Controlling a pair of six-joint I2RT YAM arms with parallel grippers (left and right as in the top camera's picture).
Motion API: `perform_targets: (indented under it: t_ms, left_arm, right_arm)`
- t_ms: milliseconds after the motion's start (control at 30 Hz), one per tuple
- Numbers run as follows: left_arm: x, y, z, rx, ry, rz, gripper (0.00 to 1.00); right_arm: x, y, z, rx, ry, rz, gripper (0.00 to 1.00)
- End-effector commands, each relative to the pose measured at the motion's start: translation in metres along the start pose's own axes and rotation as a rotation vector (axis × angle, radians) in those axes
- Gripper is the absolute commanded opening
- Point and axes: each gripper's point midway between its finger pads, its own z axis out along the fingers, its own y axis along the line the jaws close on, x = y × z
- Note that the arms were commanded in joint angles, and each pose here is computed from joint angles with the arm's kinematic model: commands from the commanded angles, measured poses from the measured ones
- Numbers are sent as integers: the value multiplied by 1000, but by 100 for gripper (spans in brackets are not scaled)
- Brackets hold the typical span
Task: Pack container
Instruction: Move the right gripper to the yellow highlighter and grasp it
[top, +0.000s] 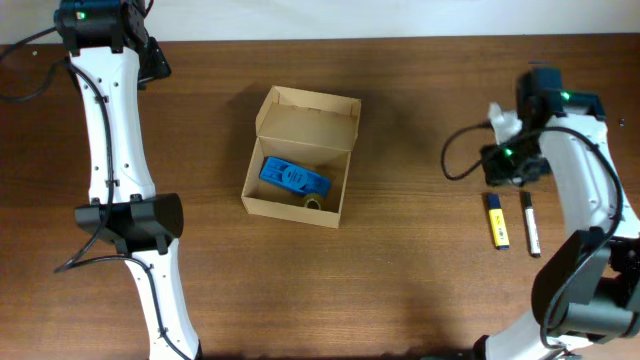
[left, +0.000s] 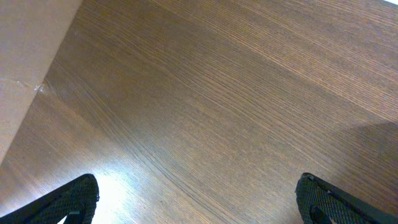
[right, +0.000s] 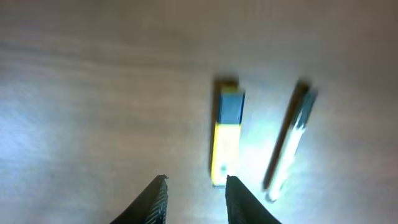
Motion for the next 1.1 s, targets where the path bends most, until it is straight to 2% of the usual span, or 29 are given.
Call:
perform_targets:
  t_ms: [0, 100, 133, 233, 333, 367, 567, 700, 900, 1000, 1067]
  left_arm:
    - [-6, 9, -19, 13, -42, -12, 100]
    - [-6, 9, -19, 13, -42, -12, 100]
    - [-6, 9, -19, 13, -42, -12, 100]
    - [-6, 9, -19, 13, -41, -12, 100]
    - [-6, 9, -19, 13, -42, -12, 100]
    - [-6, 9, -19, 13, -42, -12, 100]
    - [-6, 9, -19, 13, -42, -12, 100]
    - [-6, 9, -19, 13, -42, -12, 100]
    - [-6, 9, -19, 13, -42, -12, 100]
    - [-6, 9, -19, 14, -42, -13, 100]
    - [-6, 9, -19, 13, -42, -12, 99]
  right_arm:
    - [19, 1, 16, -67, 43, 61, 33]
    - [32, 1, 31, -73, 80, 72, 38]
    - [35, 0, 35, -66, 90, 72, 45]
    - [43, -4, 46, -31, 113, 70, 55]
    - [44, -11, 53, 8, 113, 68, 74]
    - [43, -13, 54, 24, 109, 67, 76]
    - [42, -29, 63, 93, 117, 68, 75]
    - [46, -30, 79, 75, 166, 77, 66]
    - [54, -27, 105, 51, 249, 94, 61]
    - [59, -24, 115, 39, 286, 107, 49]
    - [60, -24, 119, 36, 299, 113, 45]
